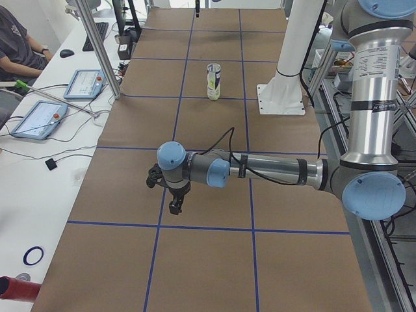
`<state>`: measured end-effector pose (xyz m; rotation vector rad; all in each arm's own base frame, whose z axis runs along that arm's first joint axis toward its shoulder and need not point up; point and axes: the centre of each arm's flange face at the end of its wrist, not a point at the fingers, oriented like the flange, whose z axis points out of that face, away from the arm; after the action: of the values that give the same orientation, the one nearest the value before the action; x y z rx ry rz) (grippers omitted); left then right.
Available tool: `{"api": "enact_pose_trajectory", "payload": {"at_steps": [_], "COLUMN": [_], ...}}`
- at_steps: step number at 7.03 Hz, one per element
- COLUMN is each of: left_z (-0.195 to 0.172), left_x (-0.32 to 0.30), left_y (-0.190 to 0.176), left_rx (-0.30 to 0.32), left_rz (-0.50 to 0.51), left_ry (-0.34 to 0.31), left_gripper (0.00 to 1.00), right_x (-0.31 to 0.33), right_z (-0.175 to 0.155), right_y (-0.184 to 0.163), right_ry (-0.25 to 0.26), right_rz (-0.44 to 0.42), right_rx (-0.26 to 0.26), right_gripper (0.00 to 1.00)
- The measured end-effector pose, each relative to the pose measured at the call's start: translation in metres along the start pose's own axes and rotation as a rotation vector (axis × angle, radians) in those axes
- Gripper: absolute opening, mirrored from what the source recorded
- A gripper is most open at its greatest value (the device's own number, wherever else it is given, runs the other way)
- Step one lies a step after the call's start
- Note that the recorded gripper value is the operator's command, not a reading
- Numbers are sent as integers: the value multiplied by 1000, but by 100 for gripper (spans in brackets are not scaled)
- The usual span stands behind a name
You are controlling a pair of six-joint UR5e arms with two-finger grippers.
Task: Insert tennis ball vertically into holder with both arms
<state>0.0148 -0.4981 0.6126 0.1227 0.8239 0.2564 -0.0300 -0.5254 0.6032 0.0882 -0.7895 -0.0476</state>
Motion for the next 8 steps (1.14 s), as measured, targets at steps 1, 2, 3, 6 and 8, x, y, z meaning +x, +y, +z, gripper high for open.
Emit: {"api": "enact_pose_trajectory", "payload": {"at_steps": [1,2,3,6,8], "left_z": [-1,-2,-4,-7,-7], "left_x": [1,2,4,7,7], "left_y": [-4,-7,-10,-16,-16], "left_rx": [3,6,10,18,19], "left_rz": [4,7,11,20,21], "left_ry": [0,0,0,1,2], "left_gripper": [100,100,100,100,100], "right_x": [1,1,1,0,1], "right_z": [1,1,2,4,5], "right_y": [0,0,0,1,1], "right_ry": [1,3,5,2,2], "right_rz": [1,2,1,4,8], "right_rx": [-2,-1,-2,-4,-8], "right_gripper": [99,99,99,99,99]}}
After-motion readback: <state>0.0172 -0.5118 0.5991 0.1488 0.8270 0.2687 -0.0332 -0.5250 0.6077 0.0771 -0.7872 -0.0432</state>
